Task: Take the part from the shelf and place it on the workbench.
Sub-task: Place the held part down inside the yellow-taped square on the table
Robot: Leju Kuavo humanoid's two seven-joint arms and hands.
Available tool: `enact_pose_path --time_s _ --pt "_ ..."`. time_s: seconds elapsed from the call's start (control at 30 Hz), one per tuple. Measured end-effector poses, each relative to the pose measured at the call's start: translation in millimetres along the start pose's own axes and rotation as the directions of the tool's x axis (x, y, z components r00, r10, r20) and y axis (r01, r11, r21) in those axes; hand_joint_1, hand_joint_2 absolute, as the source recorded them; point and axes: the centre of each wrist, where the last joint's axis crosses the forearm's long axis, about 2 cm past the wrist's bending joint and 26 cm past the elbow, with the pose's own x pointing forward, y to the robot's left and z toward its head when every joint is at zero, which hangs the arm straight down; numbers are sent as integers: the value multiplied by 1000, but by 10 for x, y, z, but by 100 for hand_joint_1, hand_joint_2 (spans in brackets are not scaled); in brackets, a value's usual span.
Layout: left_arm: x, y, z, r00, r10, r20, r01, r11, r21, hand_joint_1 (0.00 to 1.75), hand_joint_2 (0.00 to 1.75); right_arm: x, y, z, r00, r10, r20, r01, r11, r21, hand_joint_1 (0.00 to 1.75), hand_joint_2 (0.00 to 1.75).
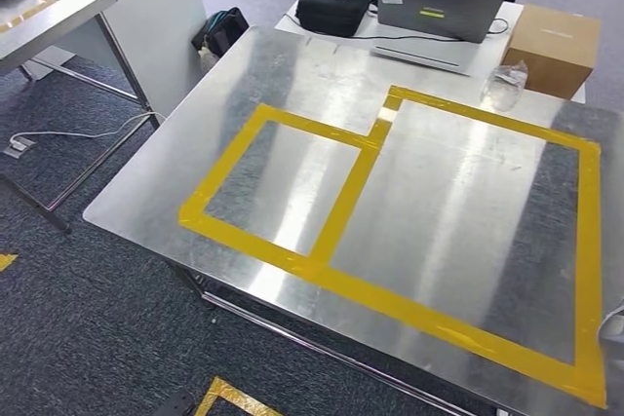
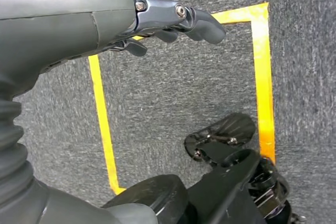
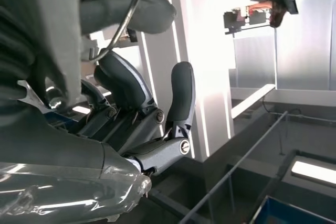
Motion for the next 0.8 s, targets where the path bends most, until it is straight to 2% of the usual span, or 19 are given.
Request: enact_pose_path --time_s 0.37,0.63,0.8 --pt "60 10 -19 1000 -17 11 17 1000 -6 0 175 87 60 -37 992 101 76 -95 992 -79 175 175" --pt "81 5 -26 1000 -20 15 21 1000 -10 0 175 142 114 -4 987 125 105 -116 989 -88 175 175" --pt "86 -11 -27 999 -35 14 35 999 -14 0 175 187 138 18 977 192 95 -168 962 -214 175 175"
